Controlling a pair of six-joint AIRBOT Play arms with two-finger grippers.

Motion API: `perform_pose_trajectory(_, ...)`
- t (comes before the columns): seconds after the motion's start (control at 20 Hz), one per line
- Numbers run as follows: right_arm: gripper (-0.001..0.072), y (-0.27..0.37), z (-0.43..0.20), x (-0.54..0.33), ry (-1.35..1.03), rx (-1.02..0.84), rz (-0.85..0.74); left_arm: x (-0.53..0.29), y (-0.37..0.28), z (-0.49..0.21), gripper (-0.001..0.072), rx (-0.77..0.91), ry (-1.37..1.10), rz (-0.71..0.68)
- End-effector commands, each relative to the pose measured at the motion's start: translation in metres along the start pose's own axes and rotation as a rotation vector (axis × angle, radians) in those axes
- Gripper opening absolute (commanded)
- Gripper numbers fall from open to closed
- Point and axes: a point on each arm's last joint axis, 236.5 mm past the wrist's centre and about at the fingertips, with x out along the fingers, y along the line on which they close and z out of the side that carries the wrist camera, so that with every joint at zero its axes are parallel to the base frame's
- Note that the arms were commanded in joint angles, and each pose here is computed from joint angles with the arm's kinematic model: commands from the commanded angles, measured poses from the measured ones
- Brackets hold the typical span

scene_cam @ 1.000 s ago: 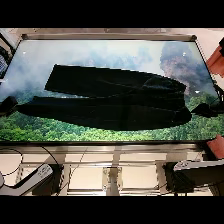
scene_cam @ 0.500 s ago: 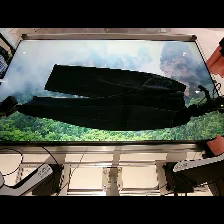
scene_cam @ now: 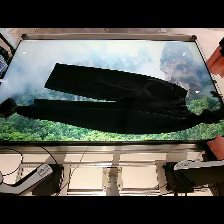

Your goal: Fold the clothes and pants, and hang the long-sleeved shirts on hangers.

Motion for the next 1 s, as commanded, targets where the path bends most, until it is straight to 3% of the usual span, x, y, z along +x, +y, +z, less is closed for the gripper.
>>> perform_pose_trajectory(0.0,0.0021,0.014,0.019,-0.066,-0.364,0.017,0.126,-0.005,-0.003,0.015,0.0027,0.048,-0.076,-0.056)
perform_pose_trajectory(0.2,0.0020,0.024,0.027,-0.126,-0.651,0.022,0.237,-0.017,-0.029,0.043,0.0027,0.050,-0.207,-0.192)
perform_pose_trajectory(0.75,0.0021,0.071,0.055,-0.201,-0.936,-0.116,0.313,-0.061,-0.094,0.094,0.0028,-0.093,-0.428,-0.523)
perform_pose_trajectory(0.95,0.0021,0.060,0.057,-0.206,-0.935,-0.081,0.220,-0.064,-0.090,0.084,0.0027,-0.031,-0.409,-0.453)
